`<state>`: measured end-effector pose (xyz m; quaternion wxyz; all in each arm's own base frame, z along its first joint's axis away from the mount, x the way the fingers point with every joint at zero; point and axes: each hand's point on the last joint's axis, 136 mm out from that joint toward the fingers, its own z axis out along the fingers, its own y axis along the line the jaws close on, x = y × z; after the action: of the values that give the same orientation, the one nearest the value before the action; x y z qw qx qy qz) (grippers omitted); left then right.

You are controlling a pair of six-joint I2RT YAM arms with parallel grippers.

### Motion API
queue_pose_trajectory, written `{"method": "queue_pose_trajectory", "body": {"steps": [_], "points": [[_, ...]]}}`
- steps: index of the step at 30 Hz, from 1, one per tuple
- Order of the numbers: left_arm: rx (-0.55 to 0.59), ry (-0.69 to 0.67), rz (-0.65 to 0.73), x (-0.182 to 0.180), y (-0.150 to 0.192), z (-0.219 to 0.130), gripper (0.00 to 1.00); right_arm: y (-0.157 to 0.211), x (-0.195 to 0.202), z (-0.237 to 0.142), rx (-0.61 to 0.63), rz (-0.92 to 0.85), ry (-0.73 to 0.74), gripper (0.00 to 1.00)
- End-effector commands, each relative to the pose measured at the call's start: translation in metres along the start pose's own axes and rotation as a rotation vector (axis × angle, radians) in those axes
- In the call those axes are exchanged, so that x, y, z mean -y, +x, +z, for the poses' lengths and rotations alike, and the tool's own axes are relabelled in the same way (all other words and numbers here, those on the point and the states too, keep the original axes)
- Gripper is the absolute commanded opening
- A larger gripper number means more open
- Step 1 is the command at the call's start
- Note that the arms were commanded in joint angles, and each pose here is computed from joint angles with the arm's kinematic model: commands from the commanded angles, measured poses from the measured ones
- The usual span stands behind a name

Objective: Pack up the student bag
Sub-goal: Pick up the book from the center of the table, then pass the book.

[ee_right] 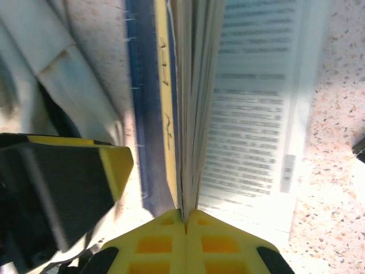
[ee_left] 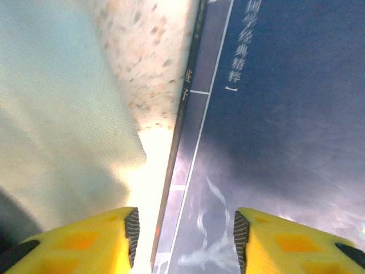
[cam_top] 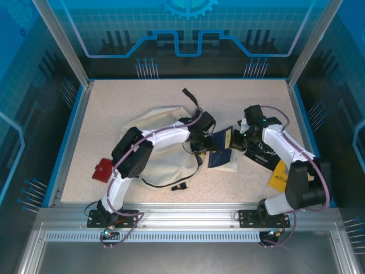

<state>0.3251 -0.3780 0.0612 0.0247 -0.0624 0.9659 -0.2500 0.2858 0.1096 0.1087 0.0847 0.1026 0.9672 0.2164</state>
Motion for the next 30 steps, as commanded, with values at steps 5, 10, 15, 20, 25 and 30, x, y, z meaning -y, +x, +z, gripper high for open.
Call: {"method": "queue_pose_trajectory", "body": {"steps": [5, 10, 15, 20, 25, 30], "points": [[0.146, 0.260, 0.052, 0.023, -0.027, -0.121, 0.86, -0.014, -0.061, -0.062, 0.124, -0.105, -0.300, 0.00], [0.215, 0.350, 0.060, 0.008, -0.023, -0.163, 0.99, -0.009, -0.103, -0.095, 0.130, -0.175, -0.505, 0.00], [0.252, 0.440, 0.046, -0.002, -0.014, -0.194, 0.99, -0.004, -0.136, -0.119, 0.107, -0.232, -0.687, 0.00], [0.239, 0.594, 0.024, -0.002, -0.008, -0.215, 0.99, 0.002, -0.159, -0.134, 0.076, -0.280, -0.794, 0.00], [0.200, 0.649, 0.009, 0.001, -0.010, -0.217, 0.99, 0.008, -0.175, -0.142, 0.044, -0.315, -0.866, 0.00], [0.157, 0.726, 0.027, 0.016, -0.010, -0.219, 0.99, 0.013, -0.182, -0.145, 0.020, -0.331, -0.895, 0.00]]}}
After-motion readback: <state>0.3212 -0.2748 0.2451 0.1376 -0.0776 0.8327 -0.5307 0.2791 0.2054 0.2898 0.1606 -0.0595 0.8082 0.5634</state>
